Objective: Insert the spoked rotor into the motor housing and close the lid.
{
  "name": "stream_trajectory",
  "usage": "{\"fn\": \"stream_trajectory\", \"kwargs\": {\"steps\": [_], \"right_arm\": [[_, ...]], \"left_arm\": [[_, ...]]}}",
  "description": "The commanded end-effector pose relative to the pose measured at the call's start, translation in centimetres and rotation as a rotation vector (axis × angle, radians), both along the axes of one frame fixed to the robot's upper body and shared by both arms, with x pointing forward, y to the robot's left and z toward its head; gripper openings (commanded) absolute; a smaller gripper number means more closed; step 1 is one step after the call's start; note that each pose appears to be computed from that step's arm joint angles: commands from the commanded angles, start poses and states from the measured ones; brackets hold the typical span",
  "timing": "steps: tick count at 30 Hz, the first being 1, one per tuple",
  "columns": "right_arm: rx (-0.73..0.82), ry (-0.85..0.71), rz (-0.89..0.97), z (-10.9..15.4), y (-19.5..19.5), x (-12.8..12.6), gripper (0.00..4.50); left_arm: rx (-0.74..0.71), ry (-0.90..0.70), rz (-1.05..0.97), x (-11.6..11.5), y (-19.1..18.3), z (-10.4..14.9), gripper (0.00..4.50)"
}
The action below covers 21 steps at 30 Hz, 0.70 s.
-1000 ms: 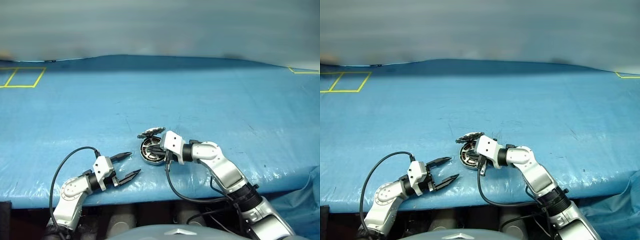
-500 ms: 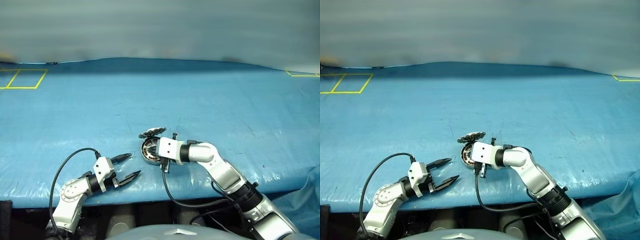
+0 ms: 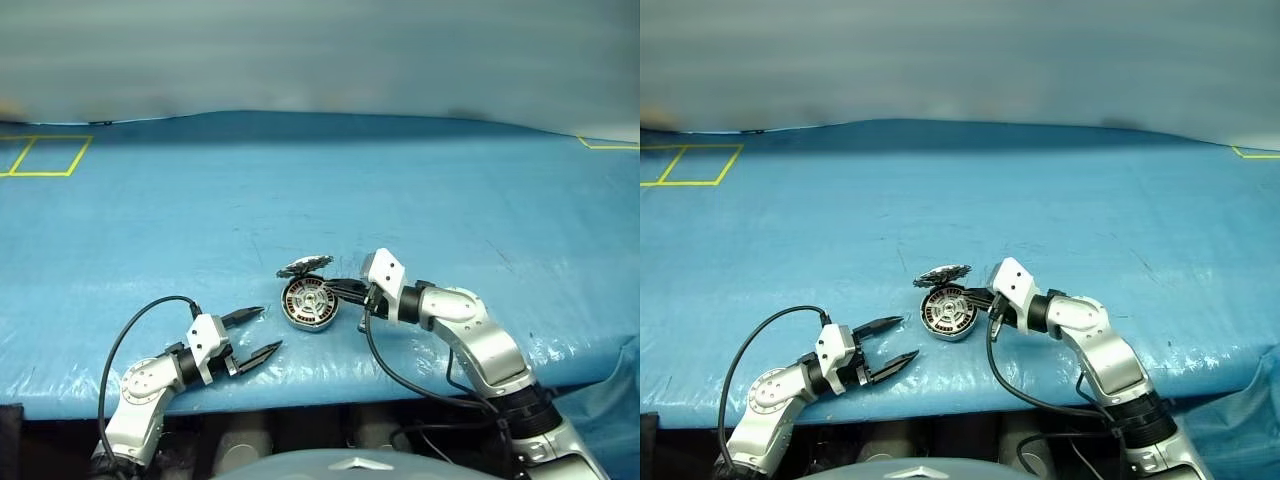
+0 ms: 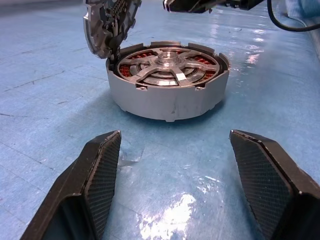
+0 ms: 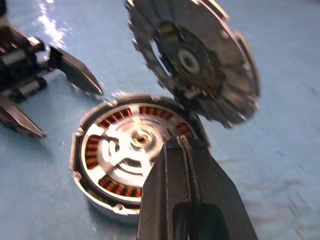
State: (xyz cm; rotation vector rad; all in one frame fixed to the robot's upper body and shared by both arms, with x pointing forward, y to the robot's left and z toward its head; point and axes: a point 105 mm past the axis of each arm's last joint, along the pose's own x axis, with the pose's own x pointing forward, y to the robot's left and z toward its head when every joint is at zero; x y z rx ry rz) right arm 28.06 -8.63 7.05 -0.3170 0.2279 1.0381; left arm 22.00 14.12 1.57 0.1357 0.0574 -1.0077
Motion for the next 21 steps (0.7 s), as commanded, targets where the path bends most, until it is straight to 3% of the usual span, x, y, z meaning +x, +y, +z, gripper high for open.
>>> {"fn": "stream_trajectory", "kwargs": {"steps": [1,4,7,13,15,21], "right_arm": [[-0.126,-0.070,-0.118,-0.2,-2.2,2.2,0.03],[-0.080,-0.132,-0.248,1.2,-2.7,5.2,0.03],[-0.017,-0.159,-0.238,2.6,-1.7,6.2,0.03],[0.140,-0.178,-0.039,5.8,2.5,5.4,0.03],[0.168,-0.153,0.143,6.4,4.8,3.3,0.03],[0.084,-0.124,0.251,5.3,5.1,2.0,0.03]], "left_arm": [[-0.011,-0.013,0.008,0.2,-0.2,0.2,3.69],[-0.015,-0.016,0.014,0.2,-0.1,0.2,3.69],[-0.018,-0.022,0.020,0.3,-0.1,0.3,3.69],[-0.013,-0.028,0.047,0.4,0.3,0.2,3.69],[-0.010,-0.035,0.058,0.3,0.5,0.4,3.69],[-0.017,-0.039,0.066,0.1,0.3,0.8,3.69]]}}
